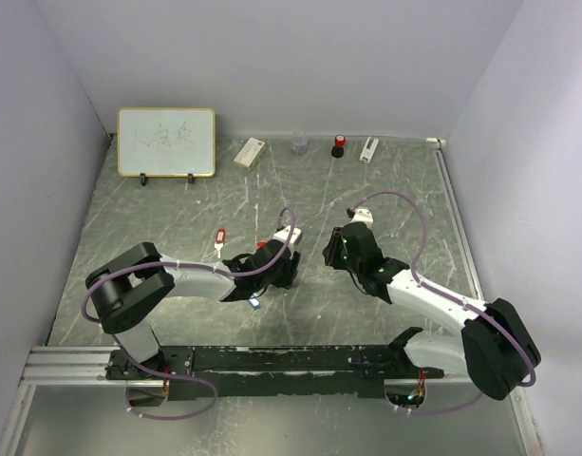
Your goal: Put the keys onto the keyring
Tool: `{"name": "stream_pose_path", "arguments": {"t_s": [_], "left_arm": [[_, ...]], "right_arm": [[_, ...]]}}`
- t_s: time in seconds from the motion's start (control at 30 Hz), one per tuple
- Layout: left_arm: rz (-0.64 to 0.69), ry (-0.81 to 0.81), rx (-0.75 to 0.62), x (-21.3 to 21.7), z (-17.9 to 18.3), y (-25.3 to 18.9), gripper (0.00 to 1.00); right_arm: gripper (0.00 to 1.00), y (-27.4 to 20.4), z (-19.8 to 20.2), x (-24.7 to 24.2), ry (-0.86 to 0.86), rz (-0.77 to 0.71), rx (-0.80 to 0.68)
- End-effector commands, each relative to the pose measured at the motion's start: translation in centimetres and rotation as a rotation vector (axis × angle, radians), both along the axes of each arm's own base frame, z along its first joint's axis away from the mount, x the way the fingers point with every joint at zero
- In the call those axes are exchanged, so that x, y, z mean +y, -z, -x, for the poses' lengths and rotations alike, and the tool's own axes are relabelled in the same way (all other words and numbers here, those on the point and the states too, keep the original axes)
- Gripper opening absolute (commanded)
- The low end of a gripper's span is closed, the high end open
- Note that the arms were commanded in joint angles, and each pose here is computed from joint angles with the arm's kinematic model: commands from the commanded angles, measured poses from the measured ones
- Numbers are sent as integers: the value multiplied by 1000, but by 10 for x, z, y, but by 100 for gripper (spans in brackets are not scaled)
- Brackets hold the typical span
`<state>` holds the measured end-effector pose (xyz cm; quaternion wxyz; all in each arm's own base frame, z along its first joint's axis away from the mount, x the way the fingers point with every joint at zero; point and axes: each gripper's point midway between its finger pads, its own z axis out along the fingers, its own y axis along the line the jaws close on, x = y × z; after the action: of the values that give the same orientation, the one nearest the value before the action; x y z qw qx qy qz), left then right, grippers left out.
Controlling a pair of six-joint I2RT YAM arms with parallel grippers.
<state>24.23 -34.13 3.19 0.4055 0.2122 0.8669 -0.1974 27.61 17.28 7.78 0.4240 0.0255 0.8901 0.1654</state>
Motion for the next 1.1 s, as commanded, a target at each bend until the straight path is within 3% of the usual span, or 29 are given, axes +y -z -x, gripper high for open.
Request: {"name": "stream_pose_path", "arguments": {"t_s": [0.0,0.43,0.77,1.07], "left_arm": [[5,2,-15,-7,-3,-5,53],[7,0,-20,-10,-5,-5,48],[53,-50,-73,-1,-10,-30,54],[36,-22,-41,-8,-8,-19,53]], "right_arm": [[30,-1,-2,0,-7,-9,-16],[29,2,-2,1,-10,-9,-6],[29,4,-2,2,-12,-13,-6],[29,5,-3,0,-9,-8,-4]]}}
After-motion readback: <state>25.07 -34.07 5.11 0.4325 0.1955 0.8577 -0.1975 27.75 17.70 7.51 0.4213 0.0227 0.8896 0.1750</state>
